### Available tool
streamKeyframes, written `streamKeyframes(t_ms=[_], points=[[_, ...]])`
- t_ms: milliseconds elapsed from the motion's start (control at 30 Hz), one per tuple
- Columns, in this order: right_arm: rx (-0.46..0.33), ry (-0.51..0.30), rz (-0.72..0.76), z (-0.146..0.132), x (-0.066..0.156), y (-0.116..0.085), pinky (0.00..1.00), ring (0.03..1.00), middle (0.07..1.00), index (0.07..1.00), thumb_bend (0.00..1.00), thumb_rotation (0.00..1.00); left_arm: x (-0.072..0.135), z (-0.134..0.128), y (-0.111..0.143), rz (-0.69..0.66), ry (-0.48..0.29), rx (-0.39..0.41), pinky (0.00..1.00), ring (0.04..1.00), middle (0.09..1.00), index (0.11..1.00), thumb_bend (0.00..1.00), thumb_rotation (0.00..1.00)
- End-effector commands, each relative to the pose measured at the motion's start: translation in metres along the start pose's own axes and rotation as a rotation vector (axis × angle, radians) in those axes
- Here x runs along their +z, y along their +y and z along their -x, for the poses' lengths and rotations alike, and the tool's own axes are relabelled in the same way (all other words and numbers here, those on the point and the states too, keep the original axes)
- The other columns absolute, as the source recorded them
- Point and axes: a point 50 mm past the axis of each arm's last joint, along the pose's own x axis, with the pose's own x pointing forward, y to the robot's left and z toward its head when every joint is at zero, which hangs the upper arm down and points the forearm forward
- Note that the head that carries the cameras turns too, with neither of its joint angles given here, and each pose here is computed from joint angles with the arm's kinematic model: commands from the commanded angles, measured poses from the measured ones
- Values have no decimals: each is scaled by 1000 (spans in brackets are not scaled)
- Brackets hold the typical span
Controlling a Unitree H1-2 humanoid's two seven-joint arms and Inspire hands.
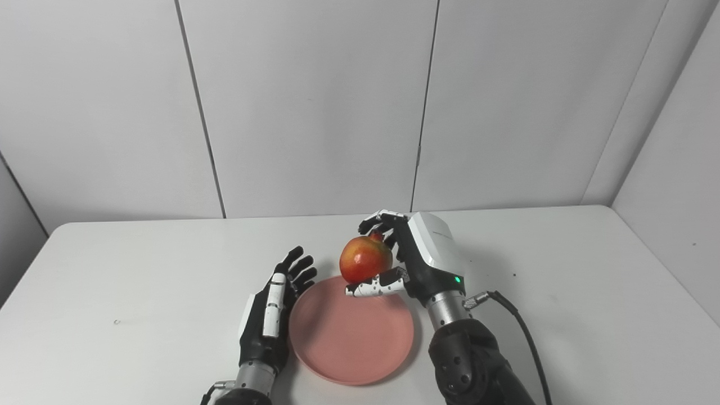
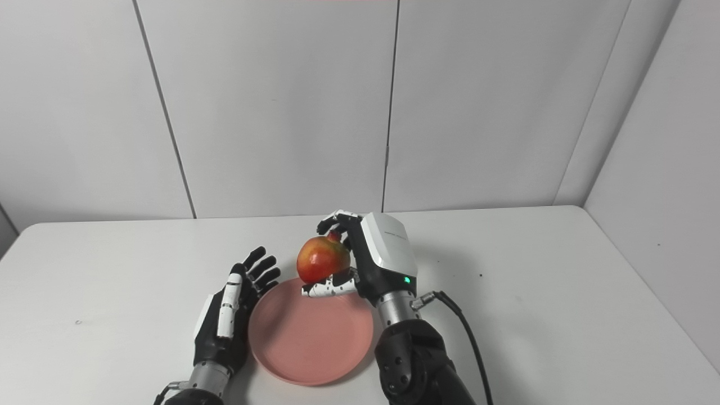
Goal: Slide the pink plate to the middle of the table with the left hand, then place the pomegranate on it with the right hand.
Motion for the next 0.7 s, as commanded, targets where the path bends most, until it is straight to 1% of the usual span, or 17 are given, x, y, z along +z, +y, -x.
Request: streamKeyframes(t_ms=[0, 200, 467, 567, 667], points=[[-15, -93, -2, -4, 13, -5, 314, 369, 497, 553, 510, 0, -18, 8, -5, 19, 69, 28, 854, 845, 857, 847, 417, 1000], [54, -89, -1, 3, 10, 8, 325, 371, 500, 552, 510, 0, -17, 7, -11, 17, 61, 38, 841, 838, 851, 844, 405, 1000], [108, -83, 5, 11, 3, 22, 316, 363, 491, 557, 508, 0, -16, 5, -14, 34, 51, 48, 840, 842, 855, 842, 397, 1000], [141, -71, 7, 14, -1, 28, 322, 366, 496, 555, 508, 0, -15, 5, -13, 22, 44, 45, 832, 842, 856, 846, 393, 1000], [160, -63, 13, 18, -4, 33, 301, 362, 493, 558, 508, 0, -14, 5, -13, 16, 45, 47, 832, 846, 858, 851, 397, 1000]])
